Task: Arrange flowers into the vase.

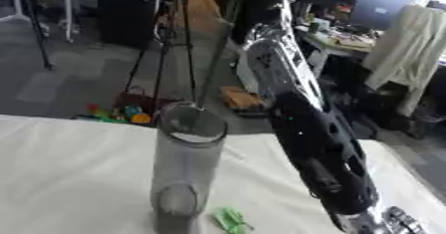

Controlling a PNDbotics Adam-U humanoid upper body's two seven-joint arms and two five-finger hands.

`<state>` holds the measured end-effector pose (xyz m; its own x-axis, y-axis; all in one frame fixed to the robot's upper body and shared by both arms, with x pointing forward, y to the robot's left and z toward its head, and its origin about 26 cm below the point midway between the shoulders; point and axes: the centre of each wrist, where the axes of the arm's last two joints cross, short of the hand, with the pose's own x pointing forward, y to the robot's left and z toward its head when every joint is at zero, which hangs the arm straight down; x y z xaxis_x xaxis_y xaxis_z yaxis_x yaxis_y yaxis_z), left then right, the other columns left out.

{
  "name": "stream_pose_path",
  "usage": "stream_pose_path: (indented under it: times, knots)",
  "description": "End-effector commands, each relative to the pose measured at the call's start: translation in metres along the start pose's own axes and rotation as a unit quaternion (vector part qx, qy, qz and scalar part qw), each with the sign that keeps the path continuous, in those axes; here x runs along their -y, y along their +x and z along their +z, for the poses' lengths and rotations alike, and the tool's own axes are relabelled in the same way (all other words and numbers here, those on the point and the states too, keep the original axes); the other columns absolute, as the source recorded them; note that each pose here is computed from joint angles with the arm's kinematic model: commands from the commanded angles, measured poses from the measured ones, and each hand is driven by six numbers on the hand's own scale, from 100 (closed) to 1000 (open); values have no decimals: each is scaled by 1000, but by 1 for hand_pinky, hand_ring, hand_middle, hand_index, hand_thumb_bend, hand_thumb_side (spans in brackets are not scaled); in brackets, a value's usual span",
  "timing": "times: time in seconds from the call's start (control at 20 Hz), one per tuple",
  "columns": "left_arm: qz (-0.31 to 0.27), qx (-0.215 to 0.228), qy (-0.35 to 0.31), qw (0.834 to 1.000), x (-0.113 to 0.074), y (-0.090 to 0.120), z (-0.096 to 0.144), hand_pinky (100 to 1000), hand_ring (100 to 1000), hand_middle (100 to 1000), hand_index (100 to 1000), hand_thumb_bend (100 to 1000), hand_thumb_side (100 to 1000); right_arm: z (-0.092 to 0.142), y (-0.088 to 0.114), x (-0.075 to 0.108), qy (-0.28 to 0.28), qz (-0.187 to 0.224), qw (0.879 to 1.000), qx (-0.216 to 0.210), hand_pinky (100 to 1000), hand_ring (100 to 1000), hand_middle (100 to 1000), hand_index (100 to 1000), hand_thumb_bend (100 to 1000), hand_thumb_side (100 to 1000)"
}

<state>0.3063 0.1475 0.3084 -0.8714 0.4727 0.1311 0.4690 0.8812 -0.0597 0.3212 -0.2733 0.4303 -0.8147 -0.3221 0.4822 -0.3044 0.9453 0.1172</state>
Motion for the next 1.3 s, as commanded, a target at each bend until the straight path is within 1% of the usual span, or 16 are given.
stream_pose_path:
  times: [0.05,0.25,0.65,1.0,1.25,1.3]
  knots:
    - [4,14,-9,1000,5,4,-6,720,836,754,896,278,957,-4,9,1,12,19,1000,10,179,202,100,147,100,336]
    - [4,14,-10,1000,5,3,-6,720,835,753,896,276,958,-1,3,3,14,22,1000,-3,182,203,100,148,100,347]
    - [5,14,-10,1000,6,3,-7,721,835,753,897,265,965,3,-6,8,21,31,999,-15,187,204,100,150,100,354]
    - [6,14,-11,1000,6,3,-7,722,835,752,897,262,967,5,-9,11,31,28,999,-10,185,204,100,149,100,353]
    - [7,14,-11,1000,6,3,-6,723,835,752,897,261,968,5,-13,12,34,15,999,-9,195,218,100,146,100,388]
    - [7,14,-11,1000,6,3,-6,723,835,752,897,261,968,5,-15,12,33,13,999,-11,205,226,100,144,100,411]
